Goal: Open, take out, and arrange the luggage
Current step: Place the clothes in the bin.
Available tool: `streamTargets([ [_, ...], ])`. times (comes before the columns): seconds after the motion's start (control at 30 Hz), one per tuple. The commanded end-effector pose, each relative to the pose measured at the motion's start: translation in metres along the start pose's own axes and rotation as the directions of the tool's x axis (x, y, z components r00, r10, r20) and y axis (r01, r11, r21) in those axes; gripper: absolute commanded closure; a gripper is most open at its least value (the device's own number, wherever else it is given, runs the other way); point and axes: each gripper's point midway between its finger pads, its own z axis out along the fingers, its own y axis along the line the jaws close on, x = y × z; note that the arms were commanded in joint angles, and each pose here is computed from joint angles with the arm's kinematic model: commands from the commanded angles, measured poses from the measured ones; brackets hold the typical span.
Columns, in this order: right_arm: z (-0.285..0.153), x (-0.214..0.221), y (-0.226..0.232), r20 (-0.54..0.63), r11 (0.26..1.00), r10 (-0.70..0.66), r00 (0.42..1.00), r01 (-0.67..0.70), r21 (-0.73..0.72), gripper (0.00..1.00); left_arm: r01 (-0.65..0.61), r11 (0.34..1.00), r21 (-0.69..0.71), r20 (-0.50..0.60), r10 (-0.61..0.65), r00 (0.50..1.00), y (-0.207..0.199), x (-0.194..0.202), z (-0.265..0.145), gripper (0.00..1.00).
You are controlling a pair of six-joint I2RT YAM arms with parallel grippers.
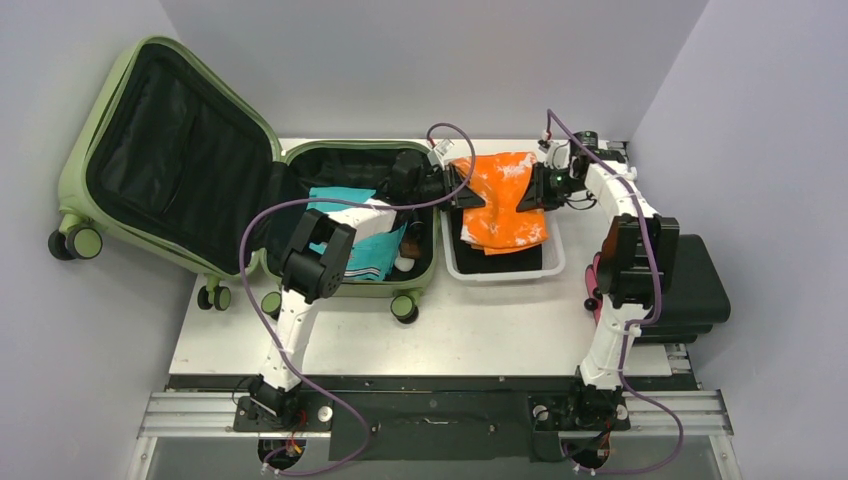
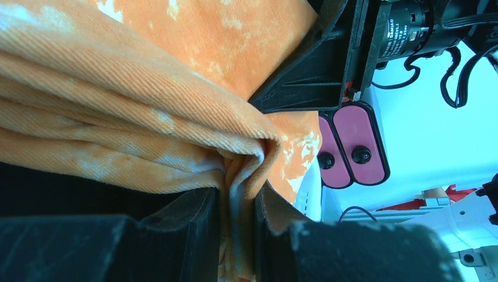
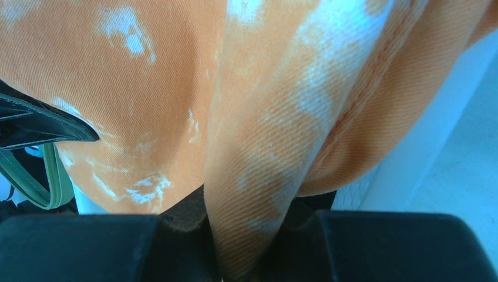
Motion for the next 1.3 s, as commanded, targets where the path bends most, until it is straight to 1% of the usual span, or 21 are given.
streamTargets([
  [0.0,-0.013,-0.006,0.037,0.038,0.993,-0.108,0.993,0.110,-0.038,1.00,-0.042,0.995,0.091,0.014,0.041,0.999,-0.051,-0.014,-0.015,1.00],
  [0.13,-0.017,-0.005,0.037,0.037,0.994,-0.098,0.994,0.100,-0.044,1.00,-0.025,0.996,0.091,0.013,0.024,1.000,-0.049,-0.010,-0.017,1.00],
  [0.3,-0.026,-0.010,0.040,0.051,0.992,-0.122,0.991,0.124,-0.040,1.00,-0.037,0.992,0.123,0.027,0.034,0.999,-0.063,-0.020,-0.016,1.00],
  [0.53,-0.022,0.001,0.036,-0.010,0.991,-0.119,0.993,0.118,-0.061,1.00,-0.012,0.993,0.116,0.000,0.013,1.000,-0.066,0.000,-0.018,1.00],
  [0.77,-0.011,0.001,0.022,-0.031,0.993,-0.115,0.993,0.114,-0.026,1.00,-0.016,0.995,0.099,-0.009,0.017,1.000,-0.061,0.007,-0.020,1.00],
  [0.97,-0.001,0.001,0.008,-0.052,0.994,-0.106,0.993,0.107,0.011,1.00,-0.053,0.998,0.035,-0.023,0.054,0.998,-0.038,0.009,-0.020,1.00],
  [1.07,0.001,0.001,0.004,-0.054,0.993,-0.111,0.992,0.112,0.026,0.99,-0.043,0.999,-0.005,-0.031,0.042,0.999,-0.024,0.012,-0.022,1.00],
  [1.2,0.004,0.003,0.001,-0.063,0.993,-0.108,0.992,0.110,0.030,0.99,-0.054,0.998,-0.015,-0.037,0.053,0.998,-0.021,0.015,-0.024,1.00],
  [1.23,0.005,0.003,0.000,-0.064,0.993,-0.108,0.992,0.110,0.031,0.98,-0.054,0.998,-0.019,-0.039,0.053,0.998,-0.021,0.014,-0.024,0.98],
  [1.27,0.005,0.004,-0.001,-0.065,0.993,-0.108,0.992,0.111,0.034,0.98,-0.060,0.998,-0.020,-0.040,0.059,0.997,-0.020,0.013,-0.024,0.90],
])
